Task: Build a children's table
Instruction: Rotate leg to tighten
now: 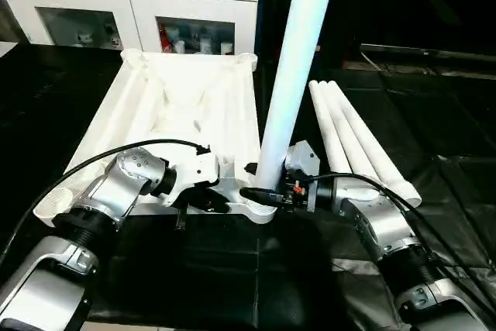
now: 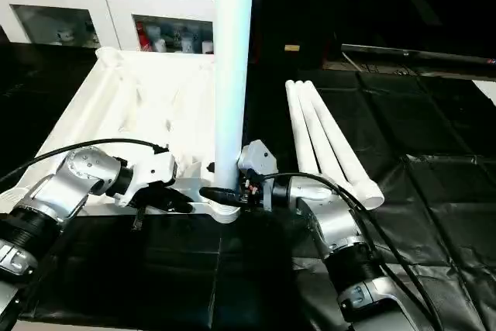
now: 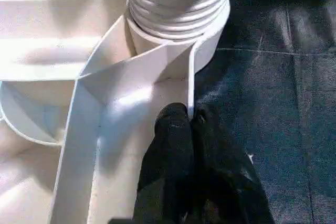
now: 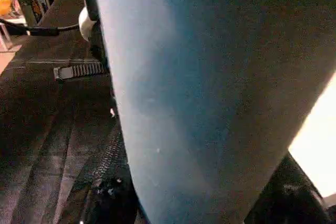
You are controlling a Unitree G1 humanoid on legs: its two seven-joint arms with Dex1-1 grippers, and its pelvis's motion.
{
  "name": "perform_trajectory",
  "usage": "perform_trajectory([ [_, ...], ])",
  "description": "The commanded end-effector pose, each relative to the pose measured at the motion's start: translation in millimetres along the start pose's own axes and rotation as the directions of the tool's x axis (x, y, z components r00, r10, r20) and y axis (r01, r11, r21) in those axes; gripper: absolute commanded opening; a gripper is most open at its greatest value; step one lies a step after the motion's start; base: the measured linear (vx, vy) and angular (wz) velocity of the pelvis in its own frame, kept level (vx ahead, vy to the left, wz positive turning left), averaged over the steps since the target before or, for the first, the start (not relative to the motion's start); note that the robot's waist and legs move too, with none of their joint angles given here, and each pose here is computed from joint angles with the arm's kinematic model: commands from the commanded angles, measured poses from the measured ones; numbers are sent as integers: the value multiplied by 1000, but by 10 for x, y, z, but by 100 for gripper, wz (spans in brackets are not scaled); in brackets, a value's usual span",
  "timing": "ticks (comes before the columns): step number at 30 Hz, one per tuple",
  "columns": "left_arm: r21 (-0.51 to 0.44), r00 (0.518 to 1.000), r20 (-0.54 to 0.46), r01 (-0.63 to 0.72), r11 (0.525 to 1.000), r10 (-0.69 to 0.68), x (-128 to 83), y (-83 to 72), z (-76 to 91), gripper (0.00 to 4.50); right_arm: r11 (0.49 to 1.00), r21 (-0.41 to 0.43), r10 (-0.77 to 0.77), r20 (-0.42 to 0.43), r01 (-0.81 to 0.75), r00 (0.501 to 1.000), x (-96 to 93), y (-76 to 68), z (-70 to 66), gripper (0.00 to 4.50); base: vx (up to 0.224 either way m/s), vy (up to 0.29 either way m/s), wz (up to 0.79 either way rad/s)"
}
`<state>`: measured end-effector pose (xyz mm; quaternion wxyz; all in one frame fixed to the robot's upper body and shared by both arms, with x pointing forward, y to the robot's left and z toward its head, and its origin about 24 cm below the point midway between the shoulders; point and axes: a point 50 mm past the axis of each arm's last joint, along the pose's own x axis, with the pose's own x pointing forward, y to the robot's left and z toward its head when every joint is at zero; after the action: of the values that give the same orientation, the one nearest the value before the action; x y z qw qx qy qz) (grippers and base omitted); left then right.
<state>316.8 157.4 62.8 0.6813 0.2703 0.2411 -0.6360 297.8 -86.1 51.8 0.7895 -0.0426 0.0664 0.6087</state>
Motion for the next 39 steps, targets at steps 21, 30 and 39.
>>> perform_trajectory([
  [21,-455,891,-22,-413,789,454,-41,-281,-6,0,864,232,-428,-131,448,894,510,-72,-364,195,0,0,0],
  [30,-435,869,-63,-466,771,490,43,-258,49,0,864,223,-423,-167,452,891,558,-64,-406,195,0,0,0],
  [39,-384,866,-56,-478,790,496,26,-204,79,0,830,303,-449,-134,468,883,527,-96,-415,269,0,0,0],
])
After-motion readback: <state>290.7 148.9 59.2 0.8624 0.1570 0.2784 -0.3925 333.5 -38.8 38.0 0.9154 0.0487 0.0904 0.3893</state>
